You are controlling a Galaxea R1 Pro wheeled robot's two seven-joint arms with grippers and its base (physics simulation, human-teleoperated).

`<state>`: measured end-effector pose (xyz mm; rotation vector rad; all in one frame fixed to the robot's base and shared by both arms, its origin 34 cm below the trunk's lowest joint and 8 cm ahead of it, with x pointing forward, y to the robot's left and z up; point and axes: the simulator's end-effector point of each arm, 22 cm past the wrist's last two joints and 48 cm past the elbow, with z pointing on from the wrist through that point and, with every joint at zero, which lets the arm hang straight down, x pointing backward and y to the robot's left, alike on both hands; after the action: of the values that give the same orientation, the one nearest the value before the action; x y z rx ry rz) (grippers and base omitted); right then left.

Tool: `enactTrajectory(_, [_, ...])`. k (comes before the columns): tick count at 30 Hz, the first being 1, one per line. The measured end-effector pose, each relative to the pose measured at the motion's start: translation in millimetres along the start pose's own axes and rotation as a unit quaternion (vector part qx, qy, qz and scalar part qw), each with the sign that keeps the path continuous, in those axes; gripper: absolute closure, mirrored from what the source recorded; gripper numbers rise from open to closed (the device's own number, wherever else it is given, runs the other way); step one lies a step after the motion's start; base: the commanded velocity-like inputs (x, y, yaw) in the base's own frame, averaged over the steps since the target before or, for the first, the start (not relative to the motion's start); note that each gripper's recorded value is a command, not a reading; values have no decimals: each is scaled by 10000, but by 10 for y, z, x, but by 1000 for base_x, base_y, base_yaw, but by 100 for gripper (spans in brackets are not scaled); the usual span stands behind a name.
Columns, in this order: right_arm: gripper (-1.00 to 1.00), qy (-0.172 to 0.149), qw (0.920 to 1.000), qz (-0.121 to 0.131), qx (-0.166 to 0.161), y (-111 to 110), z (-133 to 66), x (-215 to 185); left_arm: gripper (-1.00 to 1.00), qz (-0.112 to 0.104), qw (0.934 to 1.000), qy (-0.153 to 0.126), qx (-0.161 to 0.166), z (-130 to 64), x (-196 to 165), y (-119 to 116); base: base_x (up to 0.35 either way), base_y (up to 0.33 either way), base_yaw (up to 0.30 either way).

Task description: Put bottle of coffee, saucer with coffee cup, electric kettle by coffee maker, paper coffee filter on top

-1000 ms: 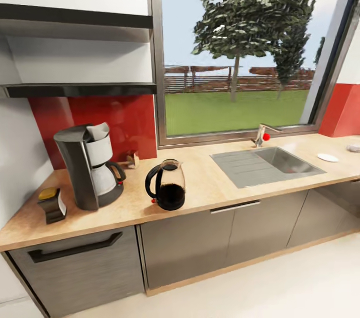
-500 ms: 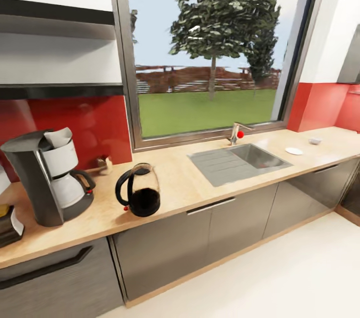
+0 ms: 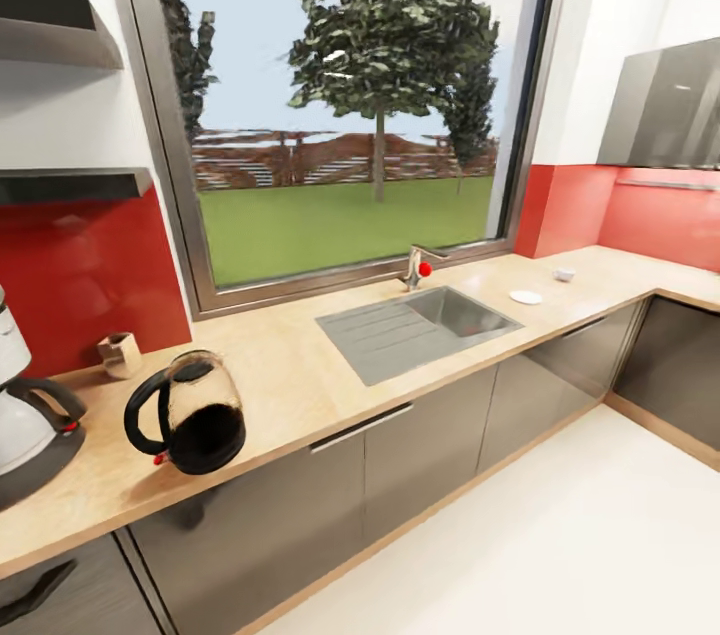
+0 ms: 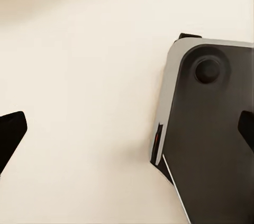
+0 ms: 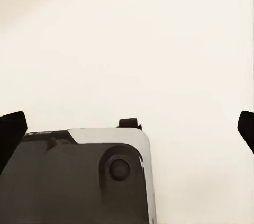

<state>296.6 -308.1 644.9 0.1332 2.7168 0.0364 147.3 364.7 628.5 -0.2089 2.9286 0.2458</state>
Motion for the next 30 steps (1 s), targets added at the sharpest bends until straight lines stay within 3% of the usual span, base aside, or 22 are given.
enactTrajectory(30, [-100,2,10000,4,-16,38,3,6,-100,-33,10000,-5,29,0,-3,-30,243,-186,-239])
